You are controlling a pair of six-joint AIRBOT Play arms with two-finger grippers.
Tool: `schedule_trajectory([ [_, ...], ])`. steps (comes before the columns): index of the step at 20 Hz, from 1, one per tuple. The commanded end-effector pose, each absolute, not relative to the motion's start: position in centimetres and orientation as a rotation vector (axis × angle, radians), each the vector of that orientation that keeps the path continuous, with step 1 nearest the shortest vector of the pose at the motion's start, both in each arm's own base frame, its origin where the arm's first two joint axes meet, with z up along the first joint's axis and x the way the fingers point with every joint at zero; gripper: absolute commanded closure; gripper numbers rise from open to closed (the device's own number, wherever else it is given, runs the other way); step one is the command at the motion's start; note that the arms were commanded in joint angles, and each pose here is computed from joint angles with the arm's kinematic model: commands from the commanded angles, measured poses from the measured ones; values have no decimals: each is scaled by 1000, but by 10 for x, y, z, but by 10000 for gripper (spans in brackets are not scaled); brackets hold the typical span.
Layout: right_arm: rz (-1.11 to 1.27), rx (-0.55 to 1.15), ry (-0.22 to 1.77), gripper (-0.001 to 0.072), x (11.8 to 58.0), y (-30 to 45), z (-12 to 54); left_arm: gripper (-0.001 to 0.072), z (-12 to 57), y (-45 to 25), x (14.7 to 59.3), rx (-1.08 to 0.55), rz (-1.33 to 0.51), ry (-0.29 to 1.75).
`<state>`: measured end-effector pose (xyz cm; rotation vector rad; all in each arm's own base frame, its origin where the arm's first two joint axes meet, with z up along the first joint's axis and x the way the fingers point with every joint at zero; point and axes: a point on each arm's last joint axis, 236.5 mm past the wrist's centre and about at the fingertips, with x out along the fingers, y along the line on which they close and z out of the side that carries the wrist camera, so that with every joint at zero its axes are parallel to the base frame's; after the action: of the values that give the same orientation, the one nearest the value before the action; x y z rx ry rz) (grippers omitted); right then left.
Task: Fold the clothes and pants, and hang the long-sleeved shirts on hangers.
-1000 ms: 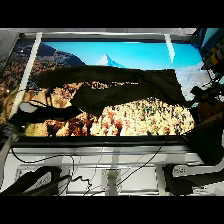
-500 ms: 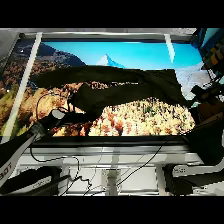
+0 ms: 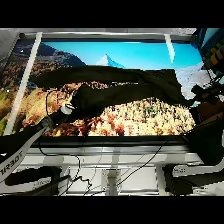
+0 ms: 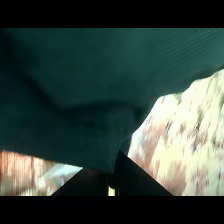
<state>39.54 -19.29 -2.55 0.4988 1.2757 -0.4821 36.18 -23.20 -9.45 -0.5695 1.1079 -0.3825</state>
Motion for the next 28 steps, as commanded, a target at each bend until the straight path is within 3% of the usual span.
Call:
schedule_trajectory([
  [1, -482, 493, 1256, 674, 400, -195, -17, 693, -63, -225, 389, -489, -438, 1027],
  [5, -468, 450, 1114, 674, 425, -207, 32, 695, 48, -147, 444, -458, -423, 812],
  [10, -398, 495, 741, 674, 474, -203, 130, 698, 207, 17, 475, -486, -187, 463],
  [13, -326, 582, 553, 674, 490, -187, 183, 699, 228, 83, 466, -441, -47, 444],
  [18, -307, 537, 523, 674, 470, -177, 217, 699, 223, 144, 448, -444, 80, 451],
  [22, -334, 428, 694, 674, 427, -170, 204, 698, 169, 180, 413, -425, 163, 662],
  [26, -343, 310, 1067, 674, 364, -164, 137, 697, 108, 213, 368, -355, 308, 940],
  [28, -337, 317, 1155, 674, 345, -157, 102, 697, 79, 226, 335, -317, 376, 1114],
])
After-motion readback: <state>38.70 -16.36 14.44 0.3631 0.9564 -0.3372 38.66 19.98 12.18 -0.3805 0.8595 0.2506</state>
